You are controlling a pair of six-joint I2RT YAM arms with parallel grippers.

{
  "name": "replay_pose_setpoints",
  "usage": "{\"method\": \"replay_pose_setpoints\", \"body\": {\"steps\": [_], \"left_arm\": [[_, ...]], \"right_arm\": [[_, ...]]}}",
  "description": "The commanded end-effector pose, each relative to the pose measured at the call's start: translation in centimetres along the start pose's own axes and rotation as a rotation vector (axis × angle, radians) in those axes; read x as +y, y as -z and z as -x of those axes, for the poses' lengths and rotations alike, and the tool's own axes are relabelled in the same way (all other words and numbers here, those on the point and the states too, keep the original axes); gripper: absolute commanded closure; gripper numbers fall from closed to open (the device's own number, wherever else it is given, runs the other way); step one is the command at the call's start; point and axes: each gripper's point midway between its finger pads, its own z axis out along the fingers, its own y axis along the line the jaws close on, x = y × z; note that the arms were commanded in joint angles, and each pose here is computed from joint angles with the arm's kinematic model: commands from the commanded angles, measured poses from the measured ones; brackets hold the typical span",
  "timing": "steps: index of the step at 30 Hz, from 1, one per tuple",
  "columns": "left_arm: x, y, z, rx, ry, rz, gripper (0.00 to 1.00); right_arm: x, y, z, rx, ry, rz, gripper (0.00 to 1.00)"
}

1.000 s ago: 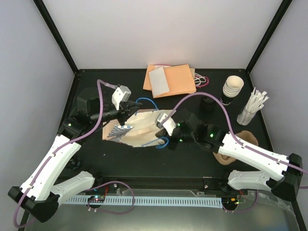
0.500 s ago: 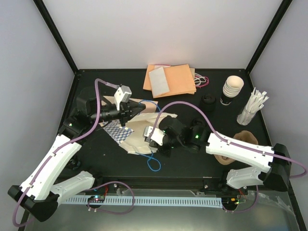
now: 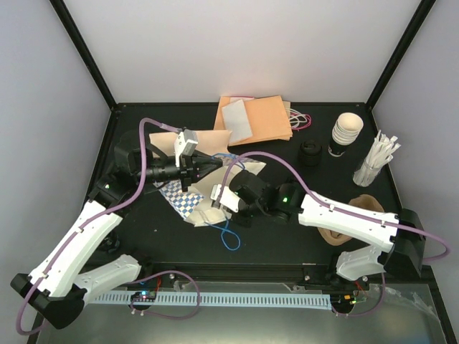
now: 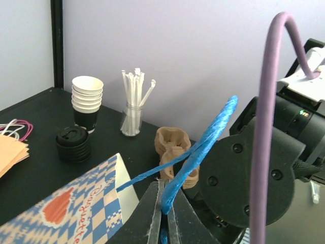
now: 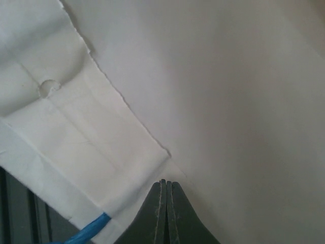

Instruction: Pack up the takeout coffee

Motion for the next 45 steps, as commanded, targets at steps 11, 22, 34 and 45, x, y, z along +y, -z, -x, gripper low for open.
{"method": "replay_pose_setpoints", "body": {"steps": [11, 22, 34, 45], "left_arm": [[-2.0, -0.4, 0.4, -0.021, -0.019, -0.097, 0.98], [-3.5, 0.3, 2.4, -0.080, -0.031, -0.131, 0.98], [-5.2, 0.3, 4.1, -0.182, 0.012, -0.232, 0.99], [-7.7, -0.2, 4.4, -0.184, -0.007, -0.332, 0.98]], "right_arm": [[-4.2, 3.9, 4.4, -0.206, -0.049, -0.238, 0.99], [-1.4, 2.8, 2.3, -0.193, 0.158, -0.137, 0.99], [0.7, 1.3, 0.1, -0.156, 0.242, -0.038, 0.99], [-1.6, -0.4, -0.1, -0.041, 0.162, -0.130, 0.99]]}}
